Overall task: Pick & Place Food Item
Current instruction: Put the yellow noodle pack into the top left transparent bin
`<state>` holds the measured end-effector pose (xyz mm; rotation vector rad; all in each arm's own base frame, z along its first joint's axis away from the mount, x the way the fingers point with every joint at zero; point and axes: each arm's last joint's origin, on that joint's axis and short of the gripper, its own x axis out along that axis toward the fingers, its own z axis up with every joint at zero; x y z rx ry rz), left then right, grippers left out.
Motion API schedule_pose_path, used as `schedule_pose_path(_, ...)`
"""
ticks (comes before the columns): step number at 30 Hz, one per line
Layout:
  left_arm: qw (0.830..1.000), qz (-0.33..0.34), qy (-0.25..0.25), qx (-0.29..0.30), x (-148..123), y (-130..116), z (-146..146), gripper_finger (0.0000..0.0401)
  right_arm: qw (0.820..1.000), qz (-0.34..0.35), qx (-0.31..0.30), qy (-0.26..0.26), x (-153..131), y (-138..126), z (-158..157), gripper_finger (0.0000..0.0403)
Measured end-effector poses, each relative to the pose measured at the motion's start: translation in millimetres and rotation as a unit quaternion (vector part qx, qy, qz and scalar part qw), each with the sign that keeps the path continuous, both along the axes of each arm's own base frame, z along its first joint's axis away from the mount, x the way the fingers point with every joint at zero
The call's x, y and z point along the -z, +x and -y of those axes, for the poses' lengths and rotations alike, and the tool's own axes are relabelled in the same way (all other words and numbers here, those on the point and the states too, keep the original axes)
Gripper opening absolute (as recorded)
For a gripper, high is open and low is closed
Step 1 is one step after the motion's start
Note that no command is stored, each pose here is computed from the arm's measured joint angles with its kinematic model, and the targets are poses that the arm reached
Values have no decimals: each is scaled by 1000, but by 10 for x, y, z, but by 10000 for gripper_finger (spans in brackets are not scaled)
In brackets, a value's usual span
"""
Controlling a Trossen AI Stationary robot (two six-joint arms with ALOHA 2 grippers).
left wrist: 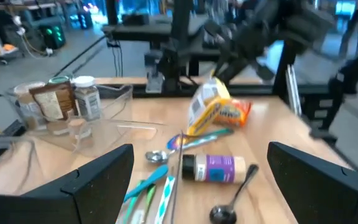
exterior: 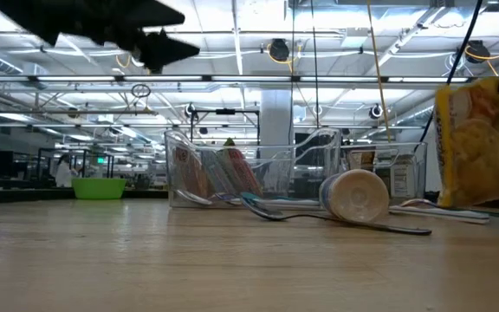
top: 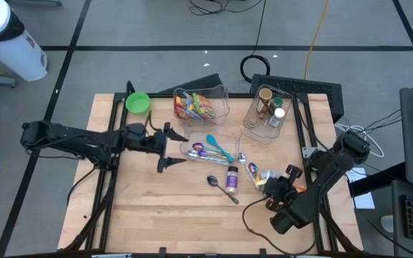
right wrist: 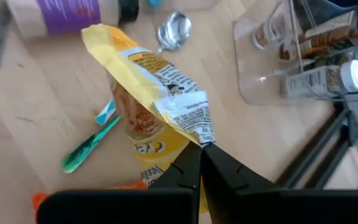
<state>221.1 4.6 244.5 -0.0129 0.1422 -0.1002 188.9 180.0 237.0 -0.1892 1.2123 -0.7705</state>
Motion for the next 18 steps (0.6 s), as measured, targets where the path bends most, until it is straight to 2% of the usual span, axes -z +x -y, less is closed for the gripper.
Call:
schedule_pose_path(3,999,-33,32,10,-243,73,16,378,1000,24,-8,10,-102,-30,42,0)
schedule_pose_path(9,994,-87,58,20,-690,241,13,378,995,89,-37,40,-313,-75,115,0)
schedule_pose_path(12,988,-141,60,28,-783,354,11,378,990,120,-58,55,-409,-77,147,0)
schedule_pose_path(18,976,-200,46,67,-941,723,58,379,982,151,-85,74,-540,-8,253,0)
